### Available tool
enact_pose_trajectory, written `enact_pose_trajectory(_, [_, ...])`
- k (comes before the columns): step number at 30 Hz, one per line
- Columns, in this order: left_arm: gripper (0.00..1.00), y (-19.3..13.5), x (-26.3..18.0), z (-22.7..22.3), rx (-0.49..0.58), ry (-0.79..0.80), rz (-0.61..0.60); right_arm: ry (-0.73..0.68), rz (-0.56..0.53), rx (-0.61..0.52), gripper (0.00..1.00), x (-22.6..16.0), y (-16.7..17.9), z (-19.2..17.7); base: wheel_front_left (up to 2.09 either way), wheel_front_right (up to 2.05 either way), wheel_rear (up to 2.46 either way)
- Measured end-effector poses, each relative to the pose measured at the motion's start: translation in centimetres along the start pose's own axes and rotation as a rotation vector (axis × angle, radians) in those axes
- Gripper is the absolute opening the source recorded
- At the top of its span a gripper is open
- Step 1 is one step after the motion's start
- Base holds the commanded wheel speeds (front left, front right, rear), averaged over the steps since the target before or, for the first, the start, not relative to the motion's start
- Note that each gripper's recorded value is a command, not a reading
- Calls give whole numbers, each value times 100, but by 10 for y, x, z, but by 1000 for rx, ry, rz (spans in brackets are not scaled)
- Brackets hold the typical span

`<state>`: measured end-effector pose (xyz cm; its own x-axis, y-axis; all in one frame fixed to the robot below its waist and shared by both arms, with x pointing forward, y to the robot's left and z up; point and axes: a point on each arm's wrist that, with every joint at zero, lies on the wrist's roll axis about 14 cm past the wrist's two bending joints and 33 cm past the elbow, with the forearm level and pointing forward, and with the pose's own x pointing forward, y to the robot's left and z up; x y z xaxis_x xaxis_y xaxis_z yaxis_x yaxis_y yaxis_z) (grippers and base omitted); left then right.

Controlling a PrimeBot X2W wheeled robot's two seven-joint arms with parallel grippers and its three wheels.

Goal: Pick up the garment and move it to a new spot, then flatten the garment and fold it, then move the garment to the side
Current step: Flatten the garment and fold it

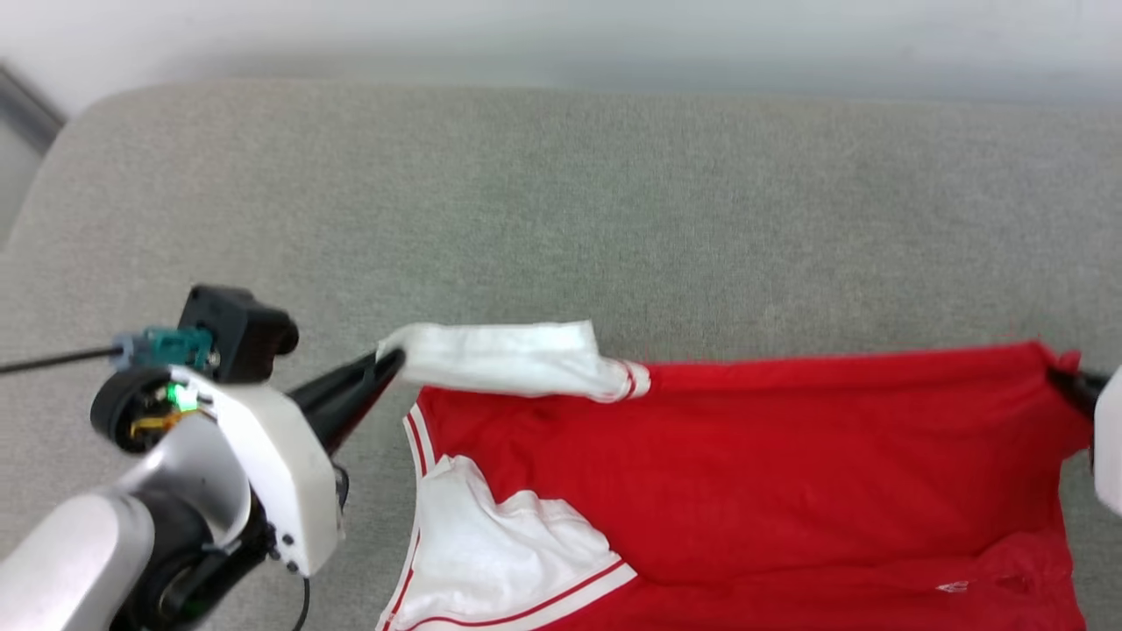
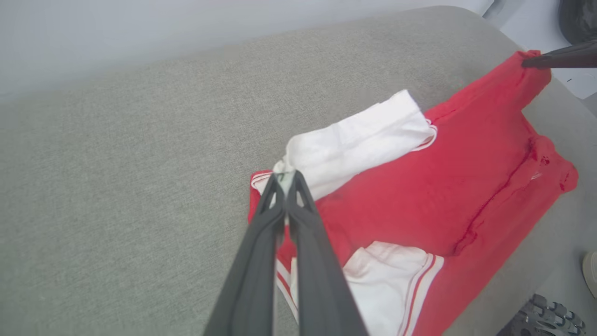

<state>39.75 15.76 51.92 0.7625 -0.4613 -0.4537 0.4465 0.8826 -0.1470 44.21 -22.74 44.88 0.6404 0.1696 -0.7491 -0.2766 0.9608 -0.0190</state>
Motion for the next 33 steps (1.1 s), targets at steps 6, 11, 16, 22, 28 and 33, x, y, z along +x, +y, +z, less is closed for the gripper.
enact_pose_trajectory(6, [0, -8, -30, -32, -83, 33, 33, 2, 40, 47, 0, -27, 24, -33, 0, 0, 0])
enact_pose_trajectory(11, [0, -13, -49, -72, -141, 124, 55, 90, 60, 79, 0, -36, 36, -72, 0, 0, 0])
enact_pose_trajectory(16, [0, -21, -54, -114, -185, 244, 42, 181, 52, 80, 0, -38, 37, -102, 0, 0, 0])
enact_pose_trajectory(22, [0, -29, -50, -153, -218, 353, 19, 258, 58, 67, 0, -33, 38, -125, 0, 0, 0])
enact_pose_trajectory(28, [0, -37, -47, -184, -212, 446, -13, 306, 67, 28, 0, -27, 39, -143, 0, 0, 0])
enact_pose_trajectory(33, [81, -36, -41, -192, -178, 444, -15, 305, 77, 40, 0, -22, 40, -149, 0, 0, 0])
